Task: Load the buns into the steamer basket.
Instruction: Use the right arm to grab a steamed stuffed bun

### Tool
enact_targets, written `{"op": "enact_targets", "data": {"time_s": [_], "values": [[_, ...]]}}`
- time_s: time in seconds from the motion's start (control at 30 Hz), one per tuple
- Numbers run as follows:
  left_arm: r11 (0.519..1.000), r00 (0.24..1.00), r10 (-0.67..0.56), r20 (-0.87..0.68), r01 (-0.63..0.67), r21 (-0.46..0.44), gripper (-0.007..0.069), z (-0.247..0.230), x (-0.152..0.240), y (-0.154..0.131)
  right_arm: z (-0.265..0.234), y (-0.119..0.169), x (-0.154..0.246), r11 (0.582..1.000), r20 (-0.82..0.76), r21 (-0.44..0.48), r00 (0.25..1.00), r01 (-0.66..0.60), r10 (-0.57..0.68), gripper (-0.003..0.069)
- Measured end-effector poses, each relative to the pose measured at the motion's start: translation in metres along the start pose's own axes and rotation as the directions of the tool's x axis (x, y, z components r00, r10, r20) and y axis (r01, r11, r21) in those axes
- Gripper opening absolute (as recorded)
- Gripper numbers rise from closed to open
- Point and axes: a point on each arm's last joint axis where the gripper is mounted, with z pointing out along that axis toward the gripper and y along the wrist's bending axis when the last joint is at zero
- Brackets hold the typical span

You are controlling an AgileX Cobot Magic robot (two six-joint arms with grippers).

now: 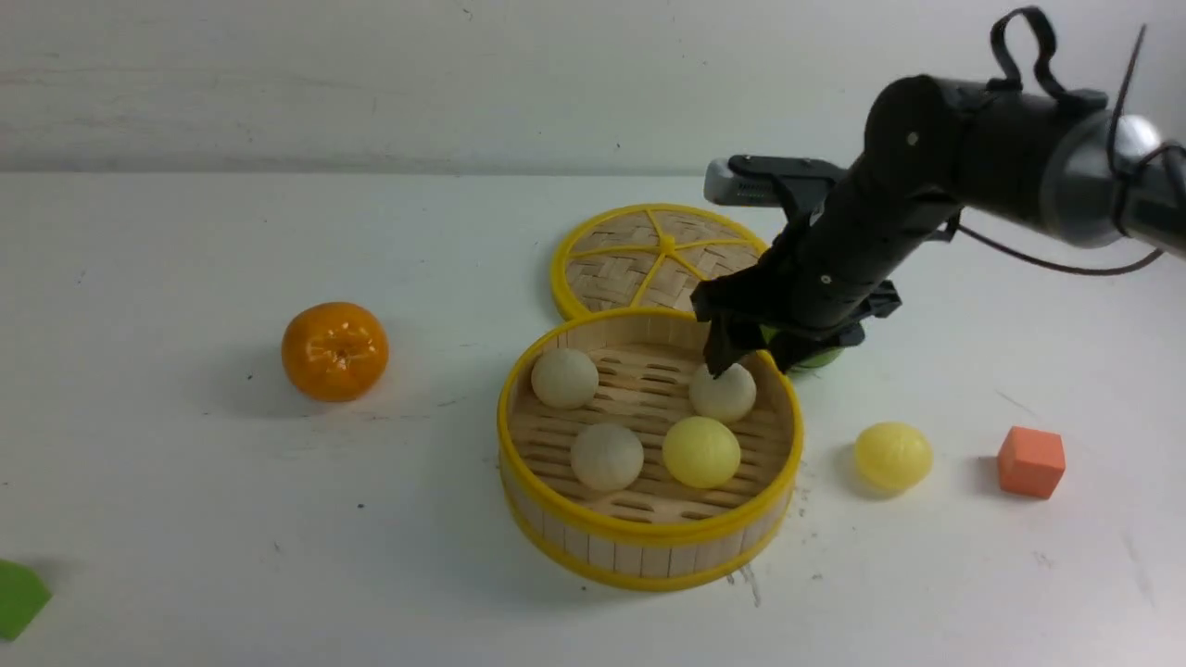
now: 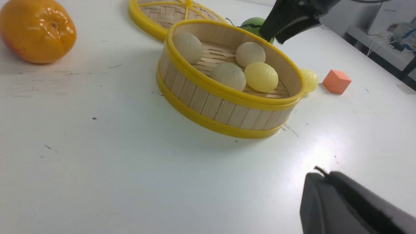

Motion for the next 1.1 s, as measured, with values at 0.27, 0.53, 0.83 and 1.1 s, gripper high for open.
{"op": "enact_targets", "data": {"time_s": [0.27, 0.53, 0.83, 1.1], "values": [[1.0, 1.0, 0.0, 0.0, 0.0, 0.0, -0.0013, 0.0, 0.0, 0.0, -0.049, -0.04, 0.04, 0.969, -0.049, 0.24, 0.996, -0.054, 0.068, 0.0318], [1.0, 1.0, 0.0, 0.0, 0.0, 0.0, -0.0013, 0.0, 0.0, 0.0, -0.008, -0.084, 0.053, 0.951, -0.066, 0.211, 0.968, -0.225, 0.244, 0.0221], [1.0, 1.0, 0.0, 0.0, 0.0, 0.0, -0.0013, 0.0, 0.0, 0.0, 0.018, -0.091, 0.051, 0.952, -0.046, 0.196, 0.968, -0.234, 0.247, 0.0281], [1.0, 1.0, 0.0, 0.0, 0.0, 0.0, -0.0013, 0.0, 0.0, 0.0, 0.031, -0.096, 0.051, 0.951, -0.041, 0.199, 0.968, -0.236, 0.249, 0.0259]]}}
